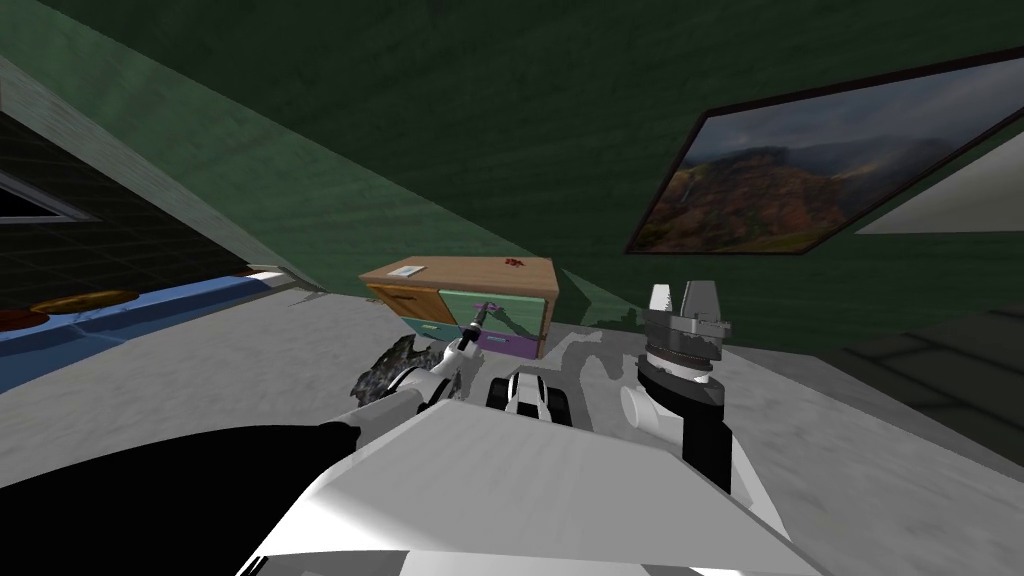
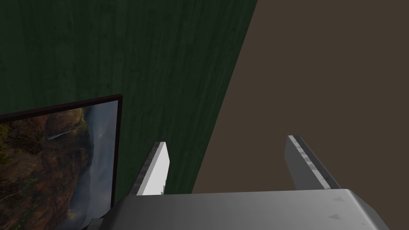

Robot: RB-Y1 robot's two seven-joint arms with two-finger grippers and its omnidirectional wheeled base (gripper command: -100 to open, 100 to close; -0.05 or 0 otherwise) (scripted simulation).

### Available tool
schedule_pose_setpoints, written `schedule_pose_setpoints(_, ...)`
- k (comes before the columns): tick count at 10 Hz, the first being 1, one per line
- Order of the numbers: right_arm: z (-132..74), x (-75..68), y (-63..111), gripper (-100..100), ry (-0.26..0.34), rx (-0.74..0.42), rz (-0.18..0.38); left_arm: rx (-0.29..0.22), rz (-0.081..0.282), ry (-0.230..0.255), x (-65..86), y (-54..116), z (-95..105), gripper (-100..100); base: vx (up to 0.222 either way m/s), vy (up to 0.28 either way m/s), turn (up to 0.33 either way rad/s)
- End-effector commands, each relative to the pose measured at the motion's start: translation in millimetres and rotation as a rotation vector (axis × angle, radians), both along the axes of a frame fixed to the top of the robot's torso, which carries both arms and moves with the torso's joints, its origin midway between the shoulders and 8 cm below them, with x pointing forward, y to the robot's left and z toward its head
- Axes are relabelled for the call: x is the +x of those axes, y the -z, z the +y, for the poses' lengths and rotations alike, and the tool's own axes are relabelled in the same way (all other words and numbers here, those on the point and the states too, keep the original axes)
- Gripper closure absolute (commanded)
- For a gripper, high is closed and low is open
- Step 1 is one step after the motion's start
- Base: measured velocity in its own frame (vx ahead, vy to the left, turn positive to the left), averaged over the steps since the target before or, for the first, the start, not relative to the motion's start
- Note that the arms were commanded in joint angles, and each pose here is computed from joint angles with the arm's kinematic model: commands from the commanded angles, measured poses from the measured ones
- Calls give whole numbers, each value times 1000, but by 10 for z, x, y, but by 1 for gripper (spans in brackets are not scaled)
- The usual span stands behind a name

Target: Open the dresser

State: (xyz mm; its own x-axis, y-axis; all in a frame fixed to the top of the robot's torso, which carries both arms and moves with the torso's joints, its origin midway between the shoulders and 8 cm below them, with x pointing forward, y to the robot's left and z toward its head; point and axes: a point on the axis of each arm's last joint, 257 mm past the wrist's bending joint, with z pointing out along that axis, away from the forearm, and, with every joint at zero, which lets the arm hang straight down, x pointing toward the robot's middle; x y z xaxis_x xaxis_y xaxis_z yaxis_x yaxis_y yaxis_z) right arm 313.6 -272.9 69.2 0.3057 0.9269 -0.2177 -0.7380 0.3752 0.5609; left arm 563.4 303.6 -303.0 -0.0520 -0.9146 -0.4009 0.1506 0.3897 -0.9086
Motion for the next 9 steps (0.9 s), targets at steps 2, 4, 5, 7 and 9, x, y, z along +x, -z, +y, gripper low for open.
schedule_pose_setpoints(2, 0, 0, 0, 0, 0, 0, 0, 1, 16, -8, 10, 63, 46, -100, 0, 0, 0)
schedule_pose_setpoints(4, 0, 0, 0, 0, 0, 0, 0, 1, 25, 2, -112, 155, -53, 100, 30, 38, -4)
schedule_pose_setpoints(5, 0, 0, 0, 0, 0, 0, 0, 2, 37, 10, -192, 231, -162, 100, 49, 49, 7)
schedule_pose_setpoints(7, 0, 0, 0, 0, 0, 0, 0, 1, 42, 16, -296, 286, -267, 100, 58, 44, -2)
schedule_pose_setpoints(9, 0, 0, 0, 0, 0, 0, 0, 0, 35, 23, -387, 277, -377, 100, 39, 49, 1)
